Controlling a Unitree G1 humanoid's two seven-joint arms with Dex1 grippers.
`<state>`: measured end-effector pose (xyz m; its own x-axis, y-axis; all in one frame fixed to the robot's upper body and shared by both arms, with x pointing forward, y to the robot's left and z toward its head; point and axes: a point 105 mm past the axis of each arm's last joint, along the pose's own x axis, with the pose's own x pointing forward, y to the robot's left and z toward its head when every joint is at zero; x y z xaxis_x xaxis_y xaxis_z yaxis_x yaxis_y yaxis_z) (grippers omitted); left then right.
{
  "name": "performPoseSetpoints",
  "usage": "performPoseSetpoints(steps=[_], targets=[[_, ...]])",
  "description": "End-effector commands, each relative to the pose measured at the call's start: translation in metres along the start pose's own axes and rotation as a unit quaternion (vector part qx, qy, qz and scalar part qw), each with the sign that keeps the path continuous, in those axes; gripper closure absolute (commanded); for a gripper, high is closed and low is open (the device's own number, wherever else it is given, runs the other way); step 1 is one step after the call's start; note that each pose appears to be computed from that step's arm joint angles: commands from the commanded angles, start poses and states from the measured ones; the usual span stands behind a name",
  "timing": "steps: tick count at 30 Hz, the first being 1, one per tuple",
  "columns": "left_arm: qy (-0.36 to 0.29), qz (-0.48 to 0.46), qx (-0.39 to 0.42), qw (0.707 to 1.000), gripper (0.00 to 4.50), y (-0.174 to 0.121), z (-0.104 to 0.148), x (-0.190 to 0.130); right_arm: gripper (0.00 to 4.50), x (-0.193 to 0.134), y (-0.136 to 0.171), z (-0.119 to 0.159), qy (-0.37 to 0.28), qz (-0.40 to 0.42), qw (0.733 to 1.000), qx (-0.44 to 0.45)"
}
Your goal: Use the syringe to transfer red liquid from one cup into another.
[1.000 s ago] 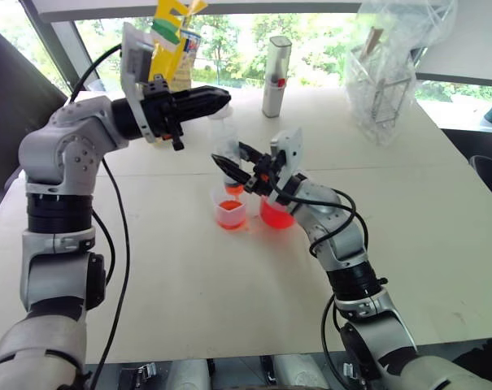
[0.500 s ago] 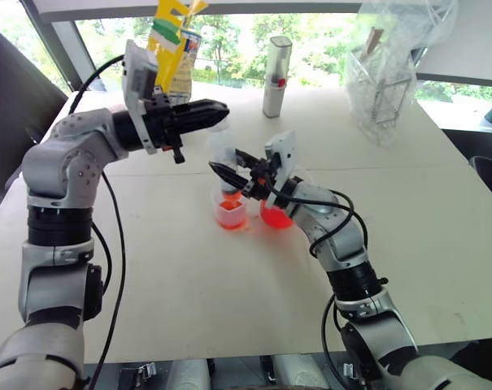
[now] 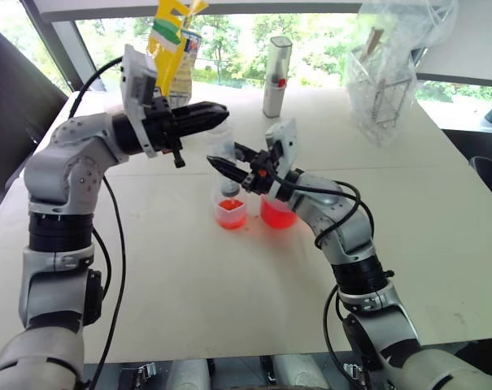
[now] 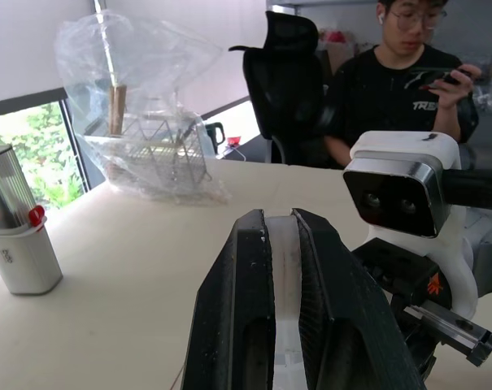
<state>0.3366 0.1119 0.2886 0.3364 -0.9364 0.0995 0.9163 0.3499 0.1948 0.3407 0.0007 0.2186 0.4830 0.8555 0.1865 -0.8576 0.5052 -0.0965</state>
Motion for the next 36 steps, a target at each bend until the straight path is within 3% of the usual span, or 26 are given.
performPoseSetpoints(steps=[1,6,10,16,20,23,28,36], targets=[[0.063,-0.022,-0.033,0.997,4.46,-0.010,-0.037,0.005,3.13,-0.006,0.004,0.084,-0.137,0.001,0.989,-0.063],[0.056,-0.010,-0.027,0.998,4.46,-0.005,-0.028,0.003,3.13,-0.005,0.007,0.073,-0.122,0.004,0.991,-0.052],[0.047,0.007,-0.026,0.999,2.90,0.001,-0.020,0.002,3.13,-0.003,0.010,0.064,-0.112,0.008,0.993,-0.042],[0.023,0.026,-0.001,0.999,0.03,0.008,0.003,-0.005,3.13,-0.002,0.012,0.053,-0.098,0.010,0.995,-0.030],[-0.017,0.067,0.008,0.998,0.03,0.024,0.031,-0.018,3.13,-0.002,0.011,0.048,-0.091,0.009,0.996,-0.024],[-0.018,0.090,0.020,0.996,0.03,0.031,0.039,-0.030,3.13,-0.003,0.011,0.049,-0.092,0.008,0.995,-0.022],[-0.010,0.105,0.020,0.994,0.03,0.034,0.035,-0.043,3.13,-0.006,0.006,0.062,-0.104,0.000,0.994,-0.028],[0.022,0.095,0.002,0.995,0.03,0.020,0.007,-0.049,3.13,-0.032,-0.031,0.126,-0.133,-0.061,0.988,-0.057]])
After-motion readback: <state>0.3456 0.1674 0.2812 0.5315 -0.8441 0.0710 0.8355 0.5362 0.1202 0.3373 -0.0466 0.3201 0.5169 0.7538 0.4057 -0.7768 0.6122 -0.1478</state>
